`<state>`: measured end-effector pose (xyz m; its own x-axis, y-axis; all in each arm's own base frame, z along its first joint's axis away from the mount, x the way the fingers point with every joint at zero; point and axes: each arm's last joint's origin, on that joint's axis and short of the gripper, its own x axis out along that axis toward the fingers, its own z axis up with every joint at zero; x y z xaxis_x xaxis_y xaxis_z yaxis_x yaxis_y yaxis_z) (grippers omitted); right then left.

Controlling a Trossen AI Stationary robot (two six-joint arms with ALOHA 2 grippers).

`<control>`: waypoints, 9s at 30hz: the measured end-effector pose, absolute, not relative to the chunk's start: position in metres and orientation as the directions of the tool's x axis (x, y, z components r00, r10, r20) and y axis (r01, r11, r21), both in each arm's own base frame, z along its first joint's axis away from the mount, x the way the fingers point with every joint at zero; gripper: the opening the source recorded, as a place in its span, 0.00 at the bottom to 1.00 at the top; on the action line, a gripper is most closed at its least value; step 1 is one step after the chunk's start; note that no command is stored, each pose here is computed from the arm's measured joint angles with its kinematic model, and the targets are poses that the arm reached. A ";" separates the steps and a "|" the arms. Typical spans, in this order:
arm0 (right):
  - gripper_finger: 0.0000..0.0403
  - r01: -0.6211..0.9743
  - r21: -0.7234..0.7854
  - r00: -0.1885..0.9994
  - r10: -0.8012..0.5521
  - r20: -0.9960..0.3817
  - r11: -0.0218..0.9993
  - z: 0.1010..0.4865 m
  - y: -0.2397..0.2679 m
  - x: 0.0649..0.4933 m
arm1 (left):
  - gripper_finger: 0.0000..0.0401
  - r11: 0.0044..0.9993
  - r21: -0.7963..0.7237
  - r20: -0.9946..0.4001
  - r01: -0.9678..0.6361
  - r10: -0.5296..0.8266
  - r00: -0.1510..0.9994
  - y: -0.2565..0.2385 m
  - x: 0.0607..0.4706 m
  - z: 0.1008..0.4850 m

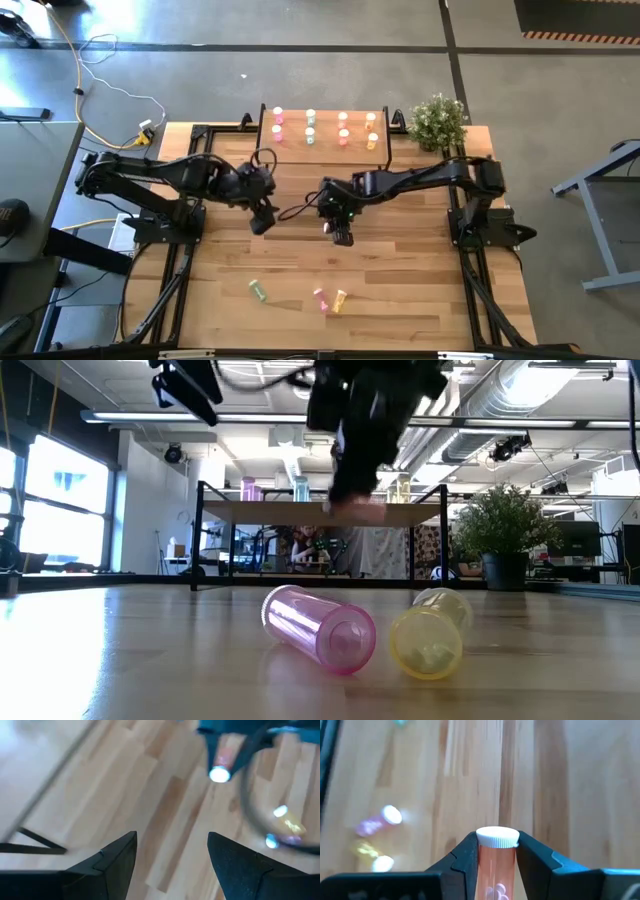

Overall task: Pick and place medicine bottles onto shelf by color
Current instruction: Put the orange pill bottle on the shelf aligned with the other orange pill bottles

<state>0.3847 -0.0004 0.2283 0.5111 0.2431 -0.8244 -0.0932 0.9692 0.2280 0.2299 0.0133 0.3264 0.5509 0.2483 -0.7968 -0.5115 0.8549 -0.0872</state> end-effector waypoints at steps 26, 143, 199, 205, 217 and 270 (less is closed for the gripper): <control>0.26 0.713 0.024 0.635 -0.632 -0.444 0.700 0.340 -0.010 0.335 | 0.58 0.854 0.142 -0.665 -0.501 0.457 0.590 0.056 0.186 0.362; 0.26 0.490 0.238 0.862 -0.507 0.011 0.838 0.384 0.016 0.364 | 0.58 0.953 -0.215 -0.347 -0.215 0.132 0.929 0.061 0.213 0.393; 0.26 0.175 0.207 0.974 -0.200 0.106 0.962 0.398 0.022 0.362 | 0.24 0.937 -0.350 -0.187 -0.019 -0.051 0.981 0.068 0.268 0.385; 0.27 0.190 0.207 0.972 -0.214 0.100 0.960 0.397 0.022 0.362 | 0.23 0.936 -0.350 -0.189 -0.021 -0.048 0.981 0.068 0.268 0.385; 0.54 0.210 0.261 0.972 -0.230 0.049 0.942 0.412 0.020 0.337 | 0.23 0.958 -0.279 -0.235 -0.066 -0.001 0.972 0.073 0.266 0.380; 0.55 -0.061 0.096 0.761 0.108 -0.639 0.994 0.402 -0.073 0.317 | 0.23 0.985 -0.093 -0.437 -0.146 0.092 0.895 0.106 0.338 0.295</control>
<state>0.3167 -0.0730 0.4018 0.7615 0.1084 -0.6391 -0.0607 0.9935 0.0963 0.3381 0.1063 0.2954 0.8946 0.0915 -0.4373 -0.1462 0.9849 -0.0930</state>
